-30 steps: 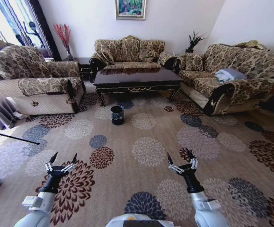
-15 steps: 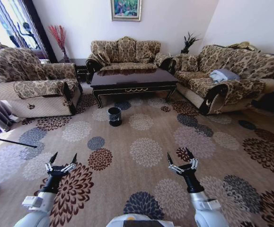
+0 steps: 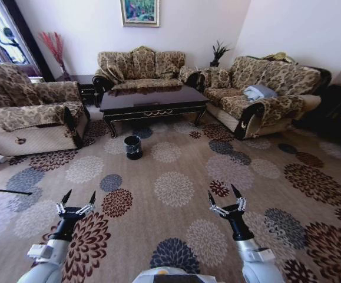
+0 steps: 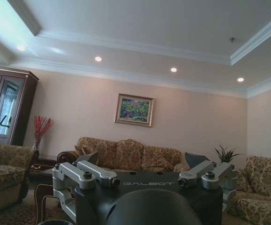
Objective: Move to the front of the table and pick up the trash from the floor, then place it into the trash bin.
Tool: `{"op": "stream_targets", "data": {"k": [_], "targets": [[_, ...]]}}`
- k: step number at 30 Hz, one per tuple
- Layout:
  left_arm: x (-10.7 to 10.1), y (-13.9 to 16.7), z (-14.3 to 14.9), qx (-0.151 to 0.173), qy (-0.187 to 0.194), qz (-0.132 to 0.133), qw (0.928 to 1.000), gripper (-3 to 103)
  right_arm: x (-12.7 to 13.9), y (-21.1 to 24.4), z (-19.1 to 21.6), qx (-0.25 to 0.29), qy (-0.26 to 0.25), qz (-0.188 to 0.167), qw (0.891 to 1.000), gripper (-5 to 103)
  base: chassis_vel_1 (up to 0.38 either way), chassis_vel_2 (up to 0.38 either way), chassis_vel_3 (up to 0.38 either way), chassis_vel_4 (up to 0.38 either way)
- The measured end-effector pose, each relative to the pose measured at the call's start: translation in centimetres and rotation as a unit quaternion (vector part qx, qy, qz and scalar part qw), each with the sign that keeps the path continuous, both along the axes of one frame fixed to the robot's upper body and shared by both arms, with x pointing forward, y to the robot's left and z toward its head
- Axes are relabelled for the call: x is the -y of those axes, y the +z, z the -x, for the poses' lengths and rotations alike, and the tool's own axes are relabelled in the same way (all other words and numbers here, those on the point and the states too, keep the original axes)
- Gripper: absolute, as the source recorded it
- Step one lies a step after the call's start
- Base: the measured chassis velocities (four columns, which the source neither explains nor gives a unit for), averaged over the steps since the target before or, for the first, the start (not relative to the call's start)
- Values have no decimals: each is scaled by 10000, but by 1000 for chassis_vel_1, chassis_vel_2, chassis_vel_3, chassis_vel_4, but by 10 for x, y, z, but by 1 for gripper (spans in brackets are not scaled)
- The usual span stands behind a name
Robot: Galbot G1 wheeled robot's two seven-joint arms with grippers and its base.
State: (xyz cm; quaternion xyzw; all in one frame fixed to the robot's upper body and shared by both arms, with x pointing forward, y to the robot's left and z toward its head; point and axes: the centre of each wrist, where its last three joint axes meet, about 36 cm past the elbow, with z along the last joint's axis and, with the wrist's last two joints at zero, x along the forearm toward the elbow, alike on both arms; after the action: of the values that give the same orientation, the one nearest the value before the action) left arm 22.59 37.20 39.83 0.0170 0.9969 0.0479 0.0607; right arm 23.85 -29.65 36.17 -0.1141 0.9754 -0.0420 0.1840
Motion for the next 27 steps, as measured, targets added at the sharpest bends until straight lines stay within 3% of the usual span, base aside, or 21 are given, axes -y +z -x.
{"op": "stream_targets", "data": {"k": [27], "targets": [[0,0,0,0,0,0,10000,100,0,0,0,0,0,0,10000,100,-4,-3,-4,-4]]}}
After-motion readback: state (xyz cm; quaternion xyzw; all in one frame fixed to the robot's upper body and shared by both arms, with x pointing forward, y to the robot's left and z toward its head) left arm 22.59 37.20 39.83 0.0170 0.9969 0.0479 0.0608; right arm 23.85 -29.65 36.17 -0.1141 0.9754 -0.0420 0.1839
